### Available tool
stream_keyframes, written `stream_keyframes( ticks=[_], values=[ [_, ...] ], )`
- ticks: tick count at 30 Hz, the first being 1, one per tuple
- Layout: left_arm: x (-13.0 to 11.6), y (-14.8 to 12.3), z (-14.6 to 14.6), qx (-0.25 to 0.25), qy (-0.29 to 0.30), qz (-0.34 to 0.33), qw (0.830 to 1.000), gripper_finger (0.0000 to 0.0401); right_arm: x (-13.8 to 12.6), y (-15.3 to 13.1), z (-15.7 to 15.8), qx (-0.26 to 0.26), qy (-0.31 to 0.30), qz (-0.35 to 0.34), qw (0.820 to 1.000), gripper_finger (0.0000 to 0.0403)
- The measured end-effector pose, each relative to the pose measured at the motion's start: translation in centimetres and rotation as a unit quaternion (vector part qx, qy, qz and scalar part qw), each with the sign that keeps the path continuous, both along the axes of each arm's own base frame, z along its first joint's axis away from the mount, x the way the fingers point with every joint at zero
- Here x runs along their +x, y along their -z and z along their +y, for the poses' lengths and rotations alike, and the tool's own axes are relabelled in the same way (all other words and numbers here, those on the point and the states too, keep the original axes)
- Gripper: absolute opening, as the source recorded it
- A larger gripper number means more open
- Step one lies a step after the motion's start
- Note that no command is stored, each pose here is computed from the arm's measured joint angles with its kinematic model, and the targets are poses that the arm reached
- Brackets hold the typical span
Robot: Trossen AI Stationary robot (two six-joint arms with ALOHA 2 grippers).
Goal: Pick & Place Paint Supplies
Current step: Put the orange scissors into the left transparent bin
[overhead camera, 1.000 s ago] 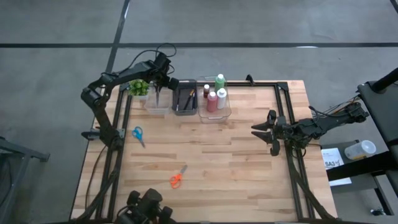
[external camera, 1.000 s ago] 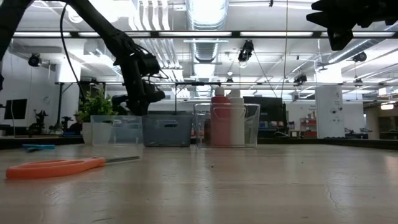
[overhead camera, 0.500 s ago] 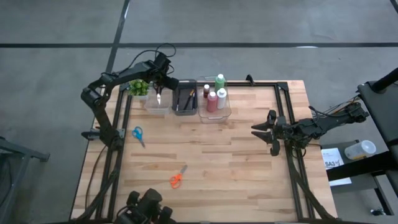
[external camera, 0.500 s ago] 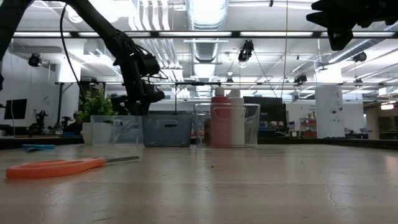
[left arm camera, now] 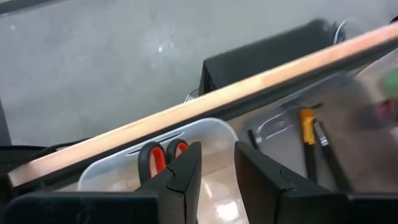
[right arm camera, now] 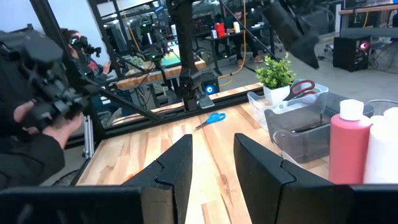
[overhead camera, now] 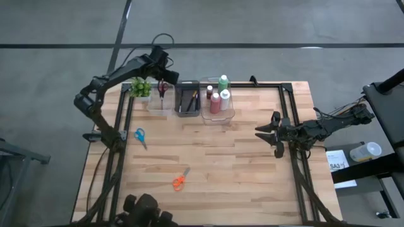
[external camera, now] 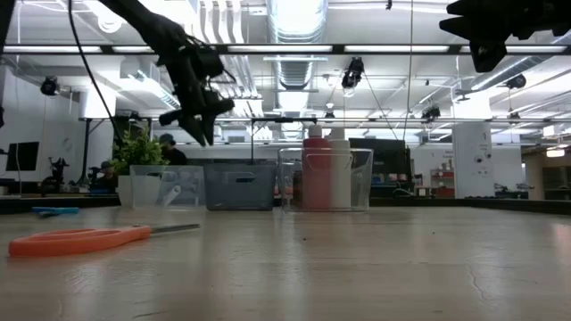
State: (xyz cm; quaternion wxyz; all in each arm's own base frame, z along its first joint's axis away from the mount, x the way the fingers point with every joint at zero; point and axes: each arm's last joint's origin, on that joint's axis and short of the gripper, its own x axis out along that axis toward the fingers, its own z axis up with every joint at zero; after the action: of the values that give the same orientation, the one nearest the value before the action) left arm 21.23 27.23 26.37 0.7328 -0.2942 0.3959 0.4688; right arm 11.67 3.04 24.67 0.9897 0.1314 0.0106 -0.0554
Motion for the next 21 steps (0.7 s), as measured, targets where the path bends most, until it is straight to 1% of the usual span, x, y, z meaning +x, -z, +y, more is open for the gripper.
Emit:
stream_keyframes(
  ticks=[6,11,15,19,21],
  values=[
    [-0.8,-3.2,-2.1,0.021,-0.005,-0.042,0.999,0.0106,0.0,0.0,0.0,0.000,0.000,0.000,1.000,0.0116],
    [-1.0,-4.8,-4.8,0.004,0.005,-0.052,0.999,0.0106,0.0,0.0,0.0,0.000,0.000,0.000,1.000,0.0116],
    [-0.6,-4.9,-7.2,-0.015,0.029,-0.042,0.999,0.0106,0.0,0.0,0.0,0.000,0.000,0.000,1.000,0.0116],
    [0.1,-4.1,-9.4,-0.027,0.063,-0.034,0.997,0.0106,0.0,0.0,0.0,0.000,0.000,0.000,1.000,0.0116],
    [0.4,-3.5,-10.3,-0.038,0.068,-0.031,0.996,0.0106,0.0,0.0,0.0,0.000,0.000,0.000,1.000,0.0116]
  ],
)
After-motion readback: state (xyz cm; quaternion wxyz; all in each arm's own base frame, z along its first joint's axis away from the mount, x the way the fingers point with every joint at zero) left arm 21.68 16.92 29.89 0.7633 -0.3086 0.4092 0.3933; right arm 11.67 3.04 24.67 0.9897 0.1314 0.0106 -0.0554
